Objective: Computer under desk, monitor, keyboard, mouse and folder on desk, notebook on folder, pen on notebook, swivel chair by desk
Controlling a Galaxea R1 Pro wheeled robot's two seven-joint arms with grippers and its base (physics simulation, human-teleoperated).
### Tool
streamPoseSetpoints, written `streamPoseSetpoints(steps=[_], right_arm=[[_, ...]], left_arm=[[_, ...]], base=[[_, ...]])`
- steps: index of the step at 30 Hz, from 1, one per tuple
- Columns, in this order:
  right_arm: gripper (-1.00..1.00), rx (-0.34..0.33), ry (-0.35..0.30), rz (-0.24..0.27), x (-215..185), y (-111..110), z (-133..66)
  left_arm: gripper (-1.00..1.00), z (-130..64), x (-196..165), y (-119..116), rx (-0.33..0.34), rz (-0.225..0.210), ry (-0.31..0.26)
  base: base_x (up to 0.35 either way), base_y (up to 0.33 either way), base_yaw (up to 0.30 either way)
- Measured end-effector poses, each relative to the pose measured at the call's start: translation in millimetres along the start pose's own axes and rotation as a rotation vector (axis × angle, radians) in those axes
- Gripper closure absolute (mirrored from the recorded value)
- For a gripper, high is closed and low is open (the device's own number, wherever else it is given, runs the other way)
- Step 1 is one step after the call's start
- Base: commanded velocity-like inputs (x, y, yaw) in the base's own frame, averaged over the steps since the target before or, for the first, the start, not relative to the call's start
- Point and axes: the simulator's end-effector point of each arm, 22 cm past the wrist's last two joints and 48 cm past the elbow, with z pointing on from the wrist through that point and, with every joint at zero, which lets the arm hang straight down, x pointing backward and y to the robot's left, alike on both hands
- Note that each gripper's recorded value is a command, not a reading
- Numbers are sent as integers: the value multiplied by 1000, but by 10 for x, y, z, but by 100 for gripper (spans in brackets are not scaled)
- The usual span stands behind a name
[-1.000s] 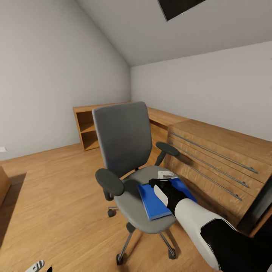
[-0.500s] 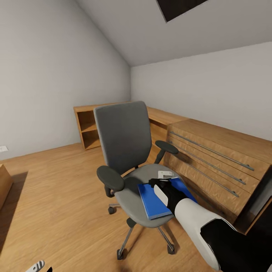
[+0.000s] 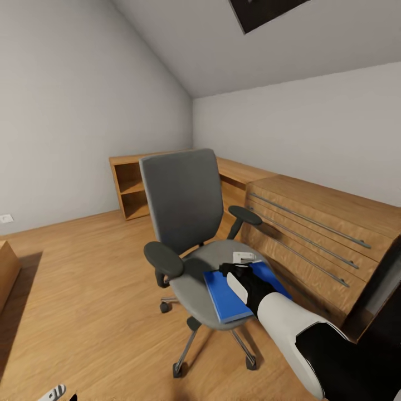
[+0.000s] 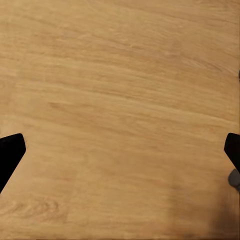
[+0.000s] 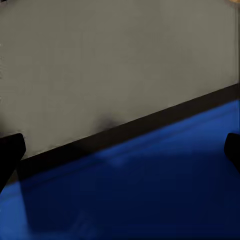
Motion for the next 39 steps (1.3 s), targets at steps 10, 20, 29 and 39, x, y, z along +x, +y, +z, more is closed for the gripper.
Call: streamPoseSetpoints(steps=[10, 20, 29, 39], right_arm=[[-100, -2, -1, 2, -1, 5, -2], [-100, 5, 19, 5, 10, -30, -18], [-100, 5, 20, 13, -168, -30, -100], [-100, 5, 20, 14, -370, -27, -195]], left_arm=[[-100, 0, -4, 3, 0, 1, -1], [-100, -51, -73, -26, 0, 1, -1], [-100, -168, -222, -92, 0, 0, 0], [-100, -298, -390, -160, 0, 0, 1]], base=[[-32, 0, 0], [-1, 0, 0], [0, 0, 0], [0, 0, 0]])
